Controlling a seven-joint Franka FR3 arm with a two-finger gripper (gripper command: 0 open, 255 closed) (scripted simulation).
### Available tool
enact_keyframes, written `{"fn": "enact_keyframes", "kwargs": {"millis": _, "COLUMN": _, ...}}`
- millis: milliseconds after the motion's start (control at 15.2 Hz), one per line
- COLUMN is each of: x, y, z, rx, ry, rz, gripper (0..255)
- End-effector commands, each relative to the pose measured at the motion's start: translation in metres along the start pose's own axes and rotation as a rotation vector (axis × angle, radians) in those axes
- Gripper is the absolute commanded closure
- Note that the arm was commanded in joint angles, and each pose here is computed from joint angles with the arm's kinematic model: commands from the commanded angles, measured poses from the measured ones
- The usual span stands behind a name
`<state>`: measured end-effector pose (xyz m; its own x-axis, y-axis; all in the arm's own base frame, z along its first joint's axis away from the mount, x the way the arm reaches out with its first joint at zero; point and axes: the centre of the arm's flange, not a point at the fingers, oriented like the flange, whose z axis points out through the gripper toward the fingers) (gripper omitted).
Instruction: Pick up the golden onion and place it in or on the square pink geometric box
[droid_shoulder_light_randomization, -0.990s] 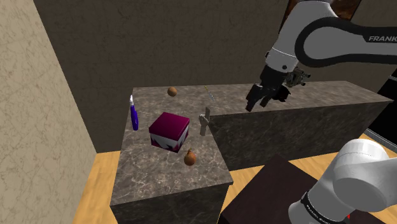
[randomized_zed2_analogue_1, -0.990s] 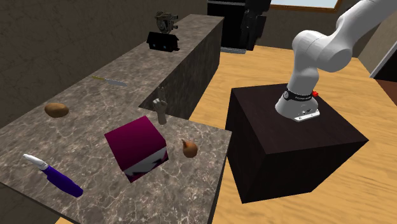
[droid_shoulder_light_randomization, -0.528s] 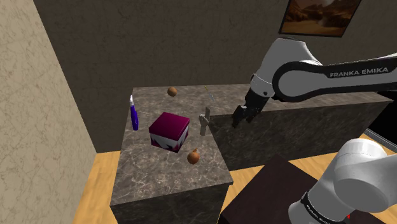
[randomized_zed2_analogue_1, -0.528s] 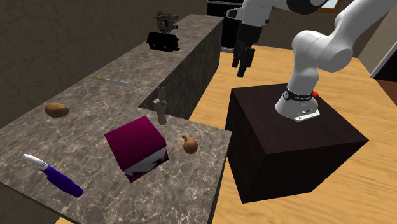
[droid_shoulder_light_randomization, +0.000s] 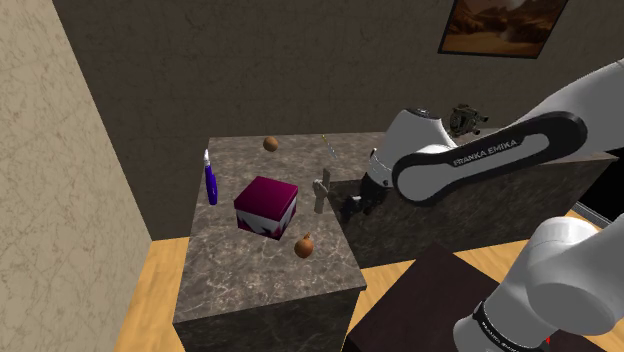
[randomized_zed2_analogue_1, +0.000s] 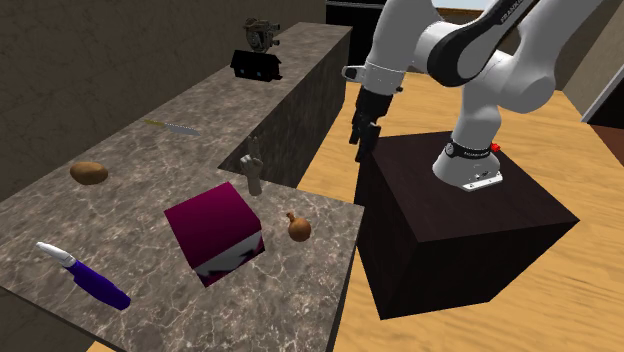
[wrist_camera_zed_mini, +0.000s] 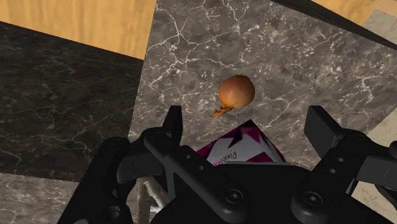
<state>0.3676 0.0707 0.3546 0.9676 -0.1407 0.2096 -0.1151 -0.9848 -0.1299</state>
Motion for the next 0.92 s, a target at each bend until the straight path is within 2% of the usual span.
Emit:
{"fn": "enact_keyframes", "kwargs": {"millis": 0, "x": 0.002, "y": -0.004, "z": 0.026, "rx": 0.003, "ry": 0.017, "rz": 0.002, "gripper": 0}}
{"fn": "enact_keyframes", "kwargs": {"millis": 858, "x": 0.022, "y": -0.034, "z": 0.192, "rx": 0.022, "ry": 0.095, "rz": 0.010, "gripper": 0}}
